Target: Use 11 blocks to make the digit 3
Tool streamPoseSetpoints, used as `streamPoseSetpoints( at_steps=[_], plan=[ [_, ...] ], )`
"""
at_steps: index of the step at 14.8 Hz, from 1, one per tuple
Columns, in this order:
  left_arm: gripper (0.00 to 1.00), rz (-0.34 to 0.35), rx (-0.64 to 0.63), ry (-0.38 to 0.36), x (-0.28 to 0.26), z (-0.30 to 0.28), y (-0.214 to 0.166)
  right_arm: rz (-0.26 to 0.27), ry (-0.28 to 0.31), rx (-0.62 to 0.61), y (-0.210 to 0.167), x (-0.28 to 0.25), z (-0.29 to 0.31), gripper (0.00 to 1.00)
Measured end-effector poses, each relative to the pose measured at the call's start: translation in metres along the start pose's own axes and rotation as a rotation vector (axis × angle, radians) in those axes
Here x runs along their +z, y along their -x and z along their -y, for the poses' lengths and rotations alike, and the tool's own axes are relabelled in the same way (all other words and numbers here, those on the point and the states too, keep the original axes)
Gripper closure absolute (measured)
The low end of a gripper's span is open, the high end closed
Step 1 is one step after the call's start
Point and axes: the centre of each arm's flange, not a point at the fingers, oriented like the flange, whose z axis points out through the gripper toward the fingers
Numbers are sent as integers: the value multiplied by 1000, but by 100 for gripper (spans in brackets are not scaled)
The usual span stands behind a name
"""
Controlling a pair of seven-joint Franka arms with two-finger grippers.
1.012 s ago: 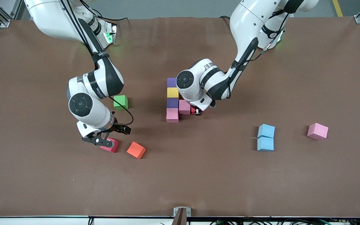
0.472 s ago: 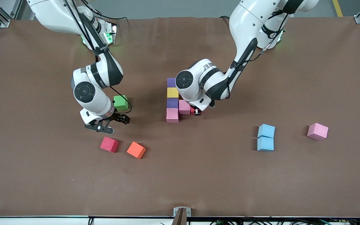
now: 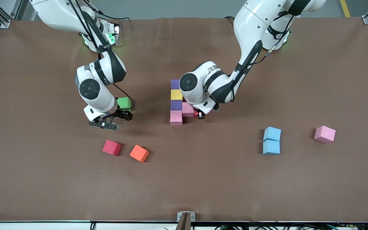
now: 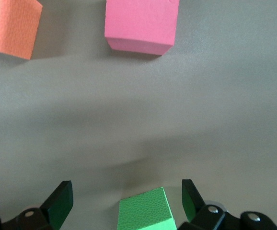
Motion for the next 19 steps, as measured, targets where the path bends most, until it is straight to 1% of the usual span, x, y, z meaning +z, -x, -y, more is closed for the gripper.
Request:
streamPoseSetpoints(
  at_steps=[1,3,4,8,13,15,19],
  plan=[
    [20,-1,6,4,0,1,1,4,3,-9,2,2,-1,0],
    [2,0,13,9,-2,4,5,9,6,-15,5,4,-2,0],
    [0,2,16,12,-3,4,6,11,6,-18,5,5,-3,0],
    [0,17,44,31,-20,1,7,5,3,-21,5,5,-3,0],
    [0,10,97,63,-89,-2,-13,-41,-25,-19,0,1,-1,0],
    [0,12,134,82,-115,-9,-29,-66,-39,-5,-12,-9,-3,0],
    [0,29,225,109,-140,-43,-69,-123,-67,36,-62,-25,-10,0]
  ],
)
